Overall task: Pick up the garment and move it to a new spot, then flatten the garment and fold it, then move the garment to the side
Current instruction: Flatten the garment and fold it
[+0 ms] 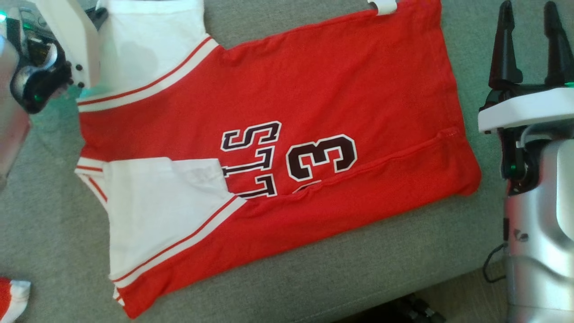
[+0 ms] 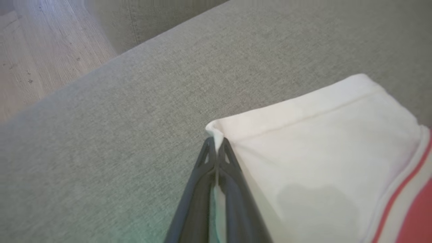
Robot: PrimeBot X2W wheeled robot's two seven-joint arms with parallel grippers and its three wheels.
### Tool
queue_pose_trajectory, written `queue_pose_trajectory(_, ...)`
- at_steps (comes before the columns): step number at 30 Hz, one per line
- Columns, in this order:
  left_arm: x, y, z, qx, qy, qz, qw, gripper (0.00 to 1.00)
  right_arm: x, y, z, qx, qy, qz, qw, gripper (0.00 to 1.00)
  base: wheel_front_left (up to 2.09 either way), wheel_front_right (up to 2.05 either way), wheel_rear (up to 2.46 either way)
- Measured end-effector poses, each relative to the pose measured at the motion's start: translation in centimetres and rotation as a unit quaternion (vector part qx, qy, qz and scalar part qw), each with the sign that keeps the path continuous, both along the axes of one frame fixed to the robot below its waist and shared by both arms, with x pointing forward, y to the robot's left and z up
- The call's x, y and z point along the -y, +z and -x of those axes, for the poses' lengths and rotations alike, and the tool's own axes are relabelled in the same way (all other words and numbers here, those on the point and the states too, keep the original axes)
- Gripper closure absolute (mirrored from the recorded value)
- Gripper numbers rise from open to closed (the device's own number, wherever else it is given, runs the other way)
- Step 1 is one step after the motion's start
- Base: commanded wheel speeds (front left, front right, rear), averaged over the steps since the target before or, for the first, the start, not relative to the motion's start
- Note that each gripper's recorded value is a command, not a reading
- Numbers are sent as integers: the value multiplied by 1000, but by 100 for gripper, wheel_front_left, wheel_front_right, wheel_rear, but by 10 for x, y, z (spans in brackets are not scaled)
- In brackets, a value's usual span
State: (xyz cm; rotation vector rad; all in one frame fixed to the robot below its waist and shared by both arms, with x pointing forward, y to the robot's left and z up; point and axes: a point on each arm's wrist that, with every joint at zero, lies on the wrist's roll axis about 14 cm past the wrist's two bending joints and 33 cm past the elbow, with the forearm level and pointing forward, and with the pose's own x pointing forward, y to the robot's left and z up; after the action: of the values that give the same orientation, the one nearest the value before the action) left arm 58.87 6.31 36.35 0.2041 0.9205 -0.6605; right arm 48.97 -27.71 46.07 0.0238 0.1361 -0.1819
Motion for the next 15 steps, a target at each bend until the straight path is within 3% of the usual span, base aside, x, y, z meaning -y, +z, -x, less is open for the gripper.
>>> queue_pose_trajectory(6, 4, 34, -6, 100, -2, 48, 994, 100, -21, 11, -14, -1, 33, 18, 999, 0, 0, 0, 0)
queue_pose_trajectory(15, 7, 104, 4, 241, -32, 97, 965, 100, -37, 26, -46, -21, 84, 45, 995, 0, 0, 0, 0)
